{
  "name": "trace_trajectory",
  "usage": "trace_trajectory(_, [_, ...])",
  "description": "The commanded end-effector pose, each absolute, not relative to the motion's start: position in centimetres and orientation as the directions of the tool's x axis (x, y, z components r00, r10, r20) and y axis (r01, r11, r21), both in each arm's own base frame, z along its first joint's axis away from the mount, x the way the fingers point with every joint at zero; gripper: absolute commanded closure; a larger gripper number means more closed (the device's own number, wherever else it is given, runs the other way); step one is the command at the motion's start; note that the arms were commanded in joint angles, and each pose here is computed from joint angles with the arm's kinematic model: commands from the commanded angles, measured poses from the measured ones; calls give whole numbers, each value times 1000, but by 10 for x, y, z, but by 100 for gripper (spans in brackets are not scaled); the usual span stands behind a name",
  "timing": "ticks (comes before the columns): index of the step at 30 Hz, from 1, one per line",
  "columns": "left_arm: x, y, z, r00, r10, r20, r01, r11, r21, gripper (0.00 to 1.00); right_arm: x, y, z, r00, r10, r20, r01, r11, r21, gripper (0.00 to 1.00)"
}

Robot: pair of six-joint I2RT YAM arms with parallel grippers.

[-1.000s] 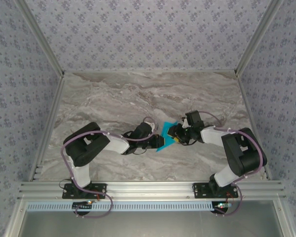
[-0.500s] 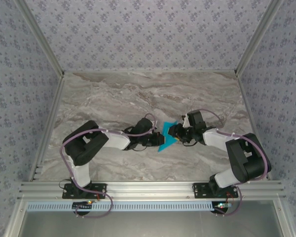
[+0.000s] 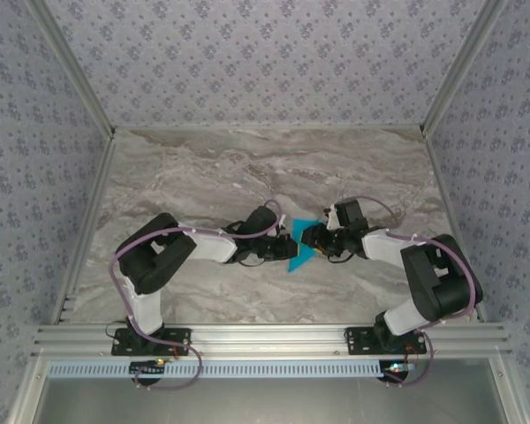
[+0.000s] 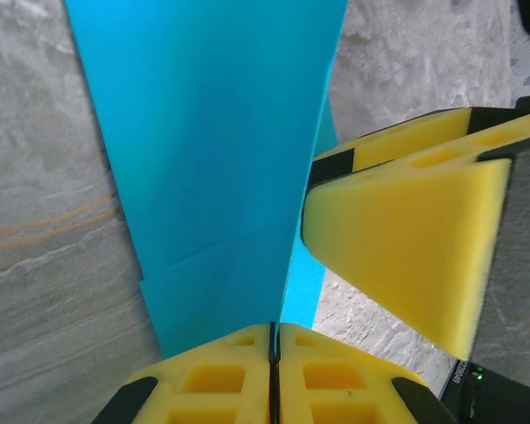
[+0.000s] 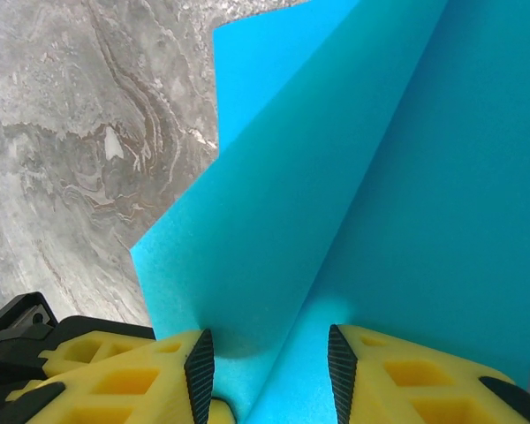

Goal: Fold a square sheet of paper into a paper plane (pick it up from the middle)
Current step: Fourth fold the wing at the center of the table.

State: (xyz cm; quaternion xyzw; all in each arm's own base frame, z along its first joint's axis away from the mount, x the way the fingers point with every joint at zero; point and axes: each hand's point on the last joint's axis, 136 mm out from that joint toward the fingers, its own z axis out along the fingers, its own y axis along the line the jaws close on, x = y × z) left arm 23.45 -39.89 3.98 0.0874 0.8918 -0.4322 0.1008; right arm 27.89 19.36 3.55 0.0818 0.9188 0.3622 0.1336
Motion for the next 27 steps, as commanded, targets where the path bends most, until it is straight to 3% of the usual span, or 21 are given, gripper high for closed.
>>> trace_trajectory(1, [234,-402,37,-968,90,-235,240,608,-757,91,284,198,39,-956,219,-198,21,720,694,57])
trace_trajectory(8, [235,-402,36,-969,90,-228,235,606,-760,89,284,196,28,-961,220,-167,52,738,673,57])
trace_trajectory(19, [229,-394,50,-965,98,-242,252,593,-765,67,277,186,11,-966,230,-117,114,788,605,57])
trace_trajectory(27, [233,-368,65,-956,47,-289,253,633,-732,63,271,182,3,-973,211,-98,120,814,569,57])
